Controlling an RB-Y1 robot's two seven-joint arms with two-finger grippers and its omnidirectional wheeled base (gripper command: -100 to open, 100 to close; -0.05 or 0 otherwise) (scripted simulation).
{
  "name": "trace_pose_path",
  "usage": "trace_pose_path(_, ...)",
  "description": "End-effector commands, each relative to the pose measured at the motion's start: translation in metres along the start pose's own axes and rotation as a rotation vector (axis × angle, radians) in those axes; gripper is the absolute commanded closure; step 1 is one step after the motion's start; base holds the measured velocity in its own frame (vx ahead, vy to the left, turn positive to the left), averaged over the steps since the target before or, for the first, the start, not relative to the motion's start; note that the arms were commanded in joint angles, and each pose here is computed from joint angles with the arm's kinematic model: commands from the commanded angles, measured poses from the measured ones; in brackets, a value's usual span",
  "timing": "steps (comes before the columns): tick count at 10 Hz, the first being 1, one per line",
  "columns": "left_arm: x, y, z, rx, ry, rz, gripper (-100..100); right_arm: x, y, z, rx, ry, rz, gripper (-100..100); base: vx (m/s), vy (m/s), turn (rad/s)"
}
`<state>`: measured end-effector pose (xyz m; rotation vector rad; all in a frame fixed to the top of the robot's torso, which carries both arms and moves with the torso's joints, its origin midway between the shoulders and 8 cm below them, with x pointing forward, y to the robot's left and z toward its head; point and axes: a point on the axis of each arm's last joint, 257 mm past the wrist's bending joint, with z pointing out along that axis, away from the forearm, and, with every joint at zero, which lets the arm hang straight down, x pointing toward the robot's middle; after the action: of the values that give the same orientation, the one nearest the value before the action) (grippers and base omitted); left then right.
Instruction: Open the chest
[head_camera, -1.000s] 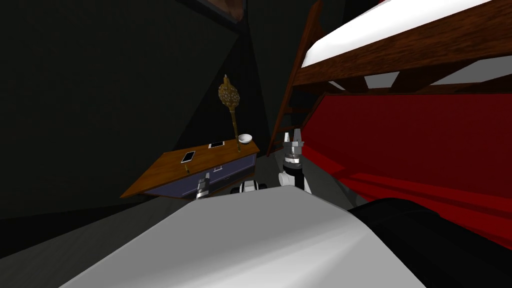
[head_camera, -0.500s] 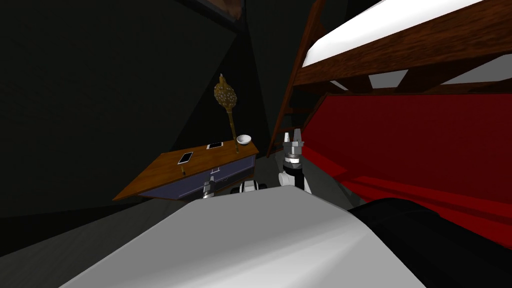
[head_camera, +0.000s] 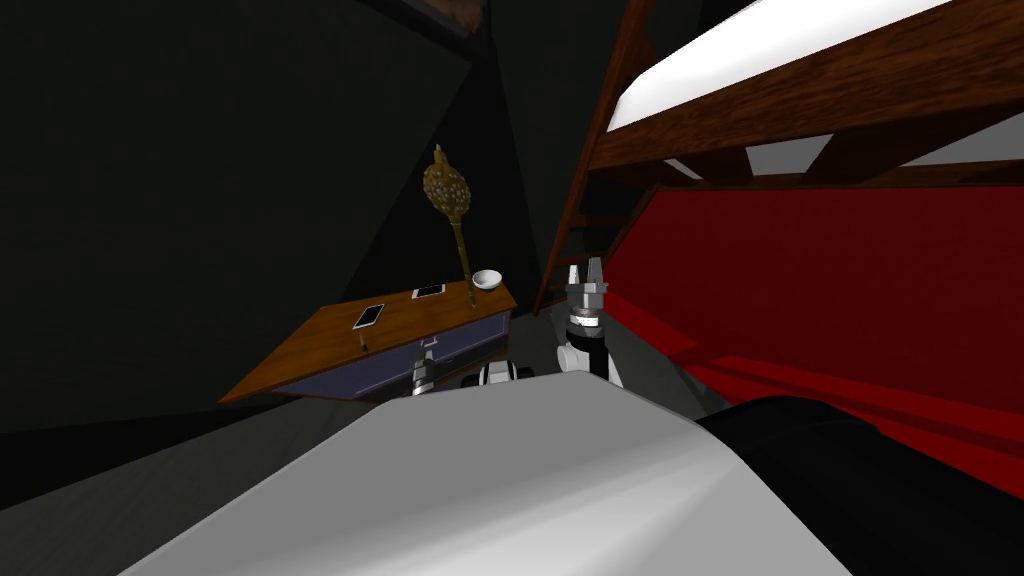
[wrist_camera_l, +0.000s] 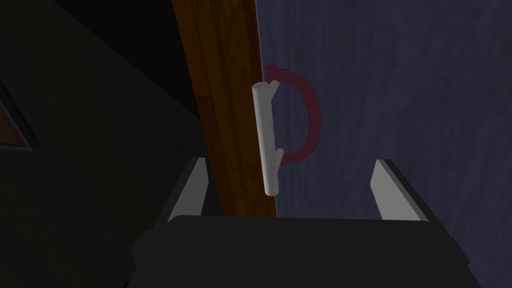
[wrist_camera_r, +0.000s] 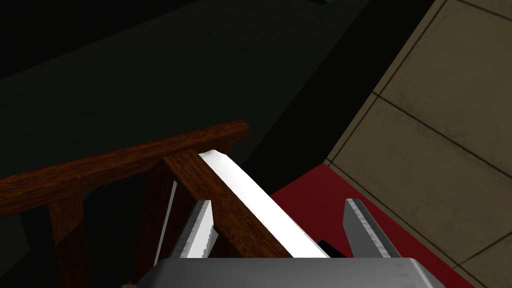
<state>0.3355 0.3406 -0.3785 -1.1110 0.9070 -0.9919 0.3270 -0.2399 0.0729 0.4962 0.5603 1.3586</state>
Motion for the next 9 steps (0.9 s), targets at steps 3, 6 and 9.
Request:
trace_pose_path(3, 0.0, -0.004, 0.029, 0.0, 0.008, -0.001, -100, 0.0, 0.0, 0.0, 0.0, 0.0, 0.0, 0, -0.01, -0.01, 0.017)
trace_pose_path(6, 0.001, -0.002, 0.008, -0.001, 0.002, 0.0, 100, 0.0, 0.0, 0.0, 0.0, 0.0, 0.0, 0, 0.004, 0.005, -0.016)
trace_pose_path(9, 0.001, -0.001, -0.005, -0.002, -0.001, -0.001, 100, 0.0, 0.0, 0.0, 0.0, 0.0, 0.0, 0, 0.005, 0.012, -0.017)
